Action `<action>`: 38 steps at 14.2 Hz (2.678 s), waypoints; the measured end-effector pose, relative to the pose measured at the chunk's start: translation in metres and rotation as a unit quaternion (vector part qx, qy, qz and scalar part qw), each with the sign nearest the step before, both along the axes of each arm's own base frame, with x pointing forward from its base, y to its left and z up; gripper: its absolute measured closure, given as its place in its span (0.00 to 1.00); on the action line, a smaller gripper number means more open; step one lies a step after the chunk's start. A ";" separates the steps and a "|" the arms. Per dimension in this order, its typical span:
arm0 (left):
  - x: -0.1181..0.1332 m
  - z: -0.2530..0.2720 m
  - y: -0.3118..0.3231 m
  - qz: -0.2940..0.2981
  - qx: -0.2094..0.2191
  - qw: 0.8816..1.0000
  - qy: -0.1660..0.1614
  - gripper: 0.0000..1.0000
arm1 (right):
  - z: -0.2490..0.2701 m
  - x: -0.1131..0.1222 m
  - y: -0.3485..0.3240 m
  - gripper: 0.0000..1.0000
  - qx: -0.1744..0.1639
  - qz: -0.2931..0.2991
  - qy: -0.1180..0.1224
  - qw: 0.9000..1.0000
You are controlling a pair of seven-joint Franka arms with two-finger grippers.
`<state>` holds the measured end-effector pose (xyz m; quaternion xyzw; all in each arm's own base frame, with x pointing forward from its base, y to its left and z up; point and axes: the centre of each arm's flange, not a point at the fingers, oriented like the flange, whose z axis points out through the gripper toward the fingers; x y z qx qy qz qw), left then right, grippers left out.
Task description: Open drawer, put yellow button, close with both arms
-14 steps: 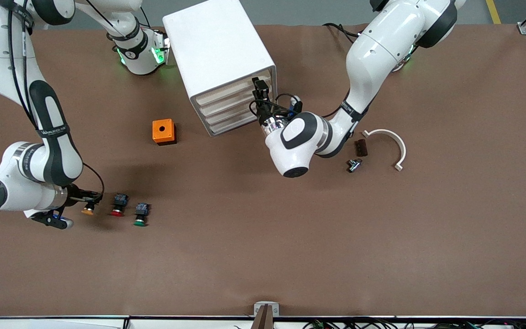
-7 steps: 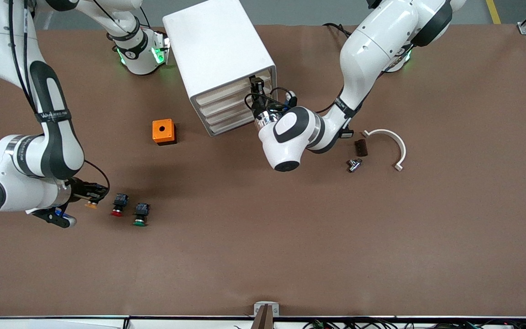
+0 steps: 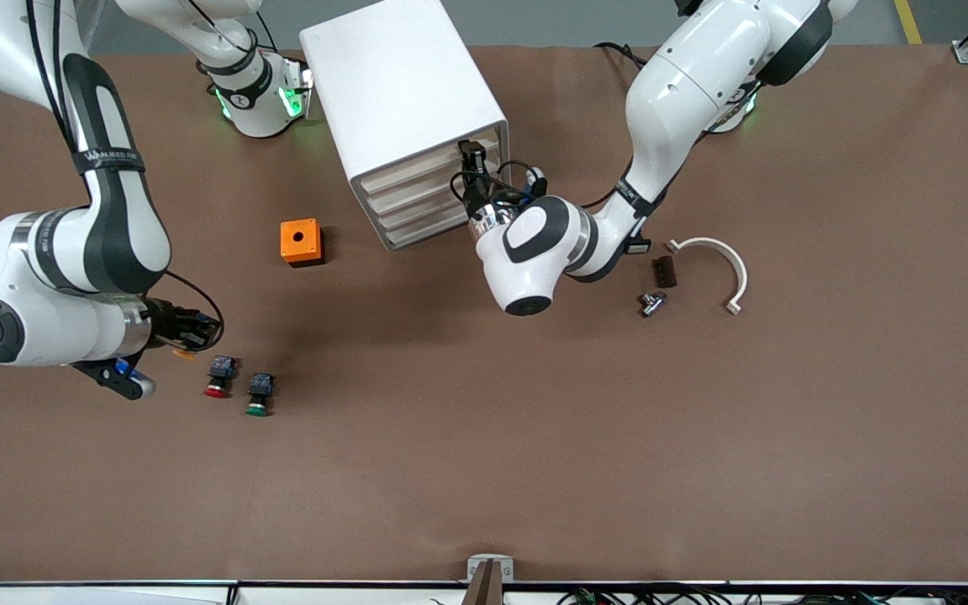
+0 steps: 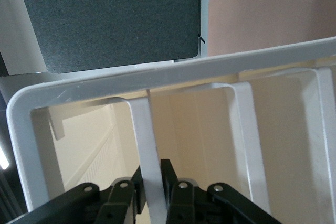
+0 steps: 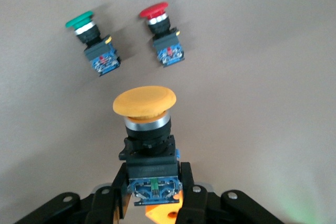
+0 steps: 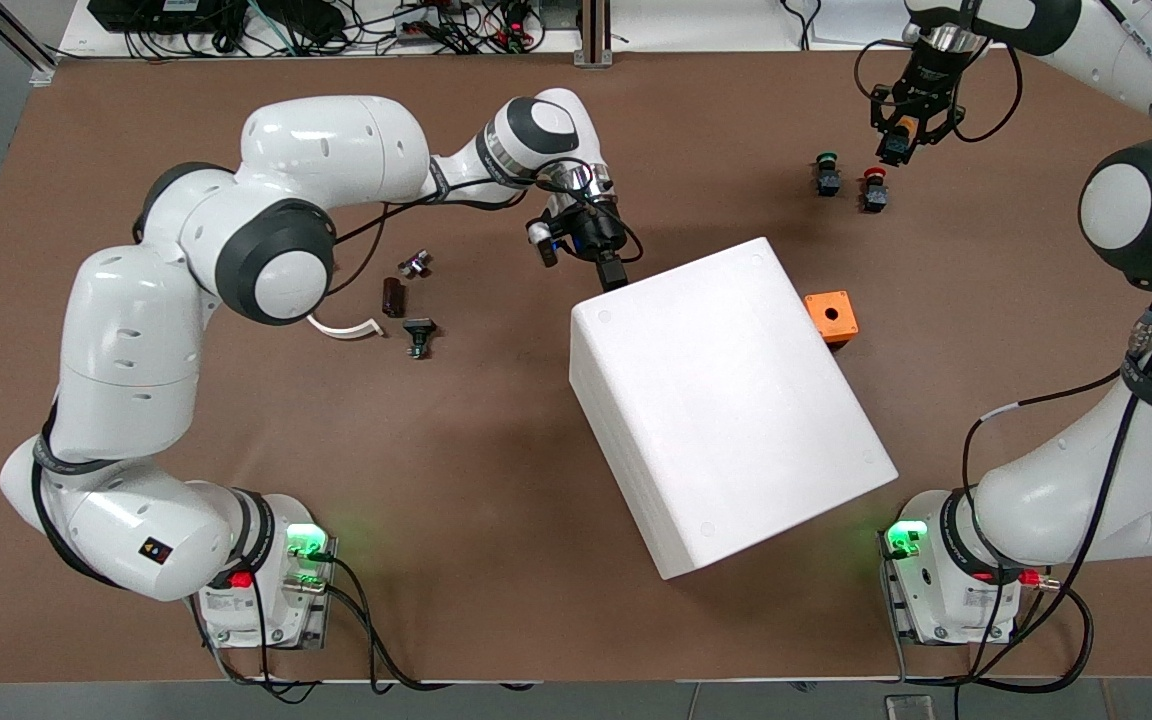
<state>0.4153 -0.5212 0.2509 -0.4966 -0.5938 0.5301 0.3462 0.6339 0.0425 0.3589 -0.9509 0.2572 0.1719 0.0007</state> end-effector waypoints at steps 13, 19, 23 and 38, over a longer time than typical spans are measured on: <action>0.086 0.002 0.075 0.100 -0.005 0.995 0.003 0.80 | 0.089 -0.051 0.139 0.59 -0.022 -0.137 0.021 0.990; 0.122 0.003 0.109 0.146 -0.004 0.989 -0.009 0.79 | 0.111 -0.099 0.244 0.59 -0.048 -0.200 0.032 0.978; 0.125 0.004 0.111 0.147 -0.018 0.989 -0.018 0.57 | 0.118 -0.133 0.284 0.59 -0.066 -0.243 0.028 0.967; 0.168 0.042 0.146 -0.175 -0.328 0.855 -0.361 0.00 | 0.068 -0.238 0.392 0.59 -0.084 -0.379 -0.005 0.922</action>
